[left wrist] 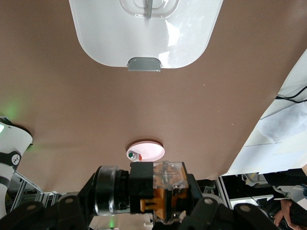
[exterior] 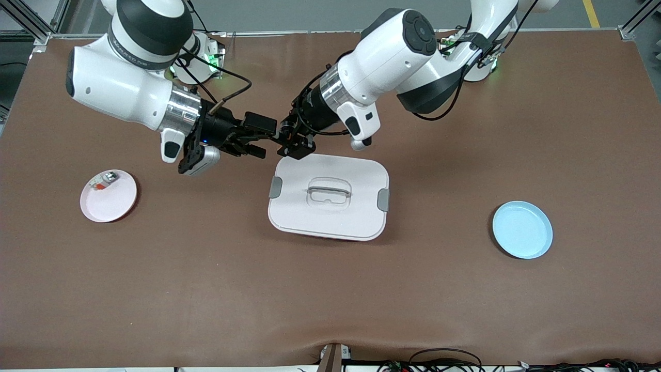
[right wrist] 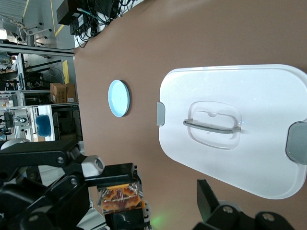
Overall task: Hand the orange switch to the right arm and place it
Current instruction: 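Reach the right gripper to the switch held by the left gripper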
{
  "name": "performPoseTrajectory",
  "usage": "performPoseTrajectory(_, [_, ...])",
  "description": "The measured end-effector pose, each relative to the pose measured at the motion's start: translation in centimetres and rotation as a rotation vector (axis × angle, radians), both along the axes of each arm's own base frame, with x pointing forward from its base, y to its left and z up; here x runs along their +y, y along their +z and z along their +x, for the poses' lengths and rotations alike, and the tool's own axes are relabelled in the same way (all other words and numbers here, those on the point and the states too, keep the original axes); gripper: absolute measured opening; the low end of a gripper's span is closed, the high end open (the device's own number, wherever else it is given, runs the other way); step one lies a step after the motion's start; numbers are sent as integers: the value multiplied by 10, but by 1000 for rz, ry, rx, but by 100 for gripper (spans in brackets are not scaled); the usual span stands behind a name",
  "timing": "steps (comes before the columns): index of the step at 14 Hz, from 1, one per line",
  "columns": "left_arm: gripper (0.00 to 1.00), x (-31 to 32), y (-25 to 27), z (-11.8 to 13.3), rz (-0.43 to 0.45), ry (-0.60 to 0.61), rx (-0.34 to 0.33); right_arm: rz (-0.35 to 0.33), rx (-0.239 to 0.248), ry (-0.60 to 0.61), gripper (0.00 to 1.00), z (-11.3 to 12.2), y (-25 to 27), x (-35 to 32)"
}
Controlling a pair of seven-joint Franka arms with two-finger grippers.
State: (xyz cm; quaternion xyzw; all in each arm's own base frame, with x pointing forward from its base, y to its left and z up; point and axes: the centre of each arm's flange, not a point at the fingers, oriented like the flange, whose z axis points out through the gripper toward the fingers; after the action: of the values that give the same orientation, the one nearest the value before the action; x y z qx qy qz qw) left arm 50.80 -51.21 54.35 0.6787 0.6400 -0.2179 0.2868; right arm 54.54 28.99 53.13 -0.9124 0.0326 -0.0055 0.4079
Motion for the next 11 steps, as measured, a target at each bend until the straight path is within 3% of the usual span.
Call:
performPoseTrajectory(7, [72,-4,-1,-2,-9,2,-8,-1,20,13,100,-1,-3,1])
performPoseTrajectory(11, [72,-7,-1,-2,-34,16,-28,-2,61,64,100,-10,-5,6])
